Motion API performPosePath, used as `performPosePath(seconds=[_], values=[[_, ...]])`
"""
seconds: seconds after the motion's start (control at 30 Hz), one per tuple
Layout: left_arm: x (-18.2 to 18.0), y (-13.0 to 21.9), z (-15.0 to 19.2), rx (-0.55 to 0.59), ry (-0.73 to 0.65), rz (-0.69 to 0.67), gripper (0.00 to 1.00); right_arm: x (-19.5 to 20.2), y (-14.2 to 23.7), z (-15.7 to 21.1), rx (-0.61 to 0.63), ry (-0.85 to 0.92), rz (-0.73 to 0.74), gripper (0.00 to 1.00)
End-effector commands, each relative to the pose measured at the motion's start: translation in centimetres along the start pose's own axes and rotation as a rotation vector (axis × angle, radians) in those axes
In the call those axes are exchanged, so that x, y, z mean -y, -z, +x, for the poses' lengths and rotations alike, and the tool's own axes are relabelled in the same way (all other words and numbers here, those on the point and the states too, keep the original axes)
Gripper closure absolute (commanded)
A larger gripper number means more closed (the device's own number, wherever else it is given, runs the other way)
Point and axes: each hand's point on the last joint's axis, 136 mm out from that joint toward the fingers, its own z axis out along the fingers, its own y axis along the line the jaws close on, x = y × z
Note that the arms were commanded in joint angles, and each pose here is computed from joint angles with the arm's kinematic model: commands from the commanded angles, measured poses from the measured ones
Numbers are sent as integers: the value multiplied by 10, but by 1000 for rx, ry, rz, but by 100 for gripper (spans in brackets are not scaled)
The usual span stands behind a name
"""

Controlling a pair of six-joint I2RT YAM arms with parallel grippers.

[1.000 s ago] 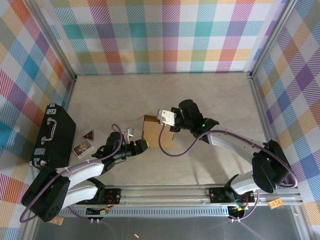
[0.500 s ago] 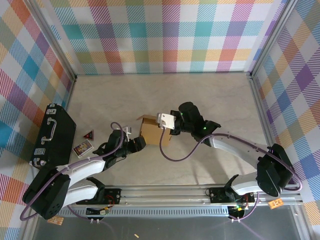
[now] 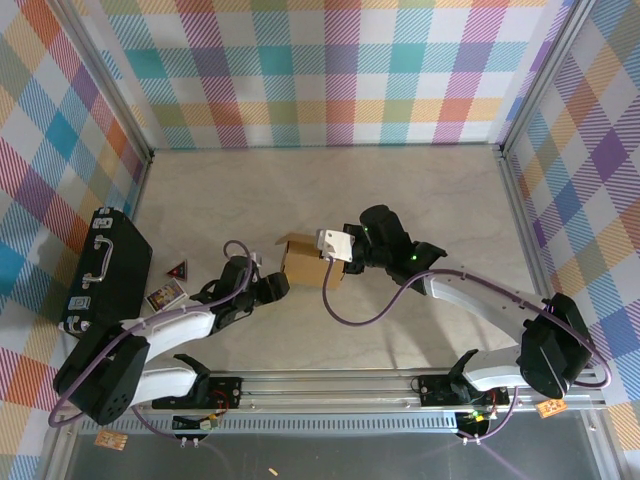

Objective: Fold the paper box

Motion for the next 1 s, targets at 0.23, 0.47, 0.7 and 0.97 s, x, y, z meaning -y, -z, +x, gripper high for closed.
performPosePath(seconds=[0.23,0.47,0.7,0.97], values=[[-3,-13,-30,47,-4,-64,30,-10,17,-16,45,-39,-51,100],[0,-9,-35,19,-5,-73,25,10,10,-5,-26,-18,47,100],[29,50,-43,4,21,-12,15,35,0,0,-79,27,148,100],[79,150,-74,144,-37,168,10,39,0,-6,-43,48,177,100]])
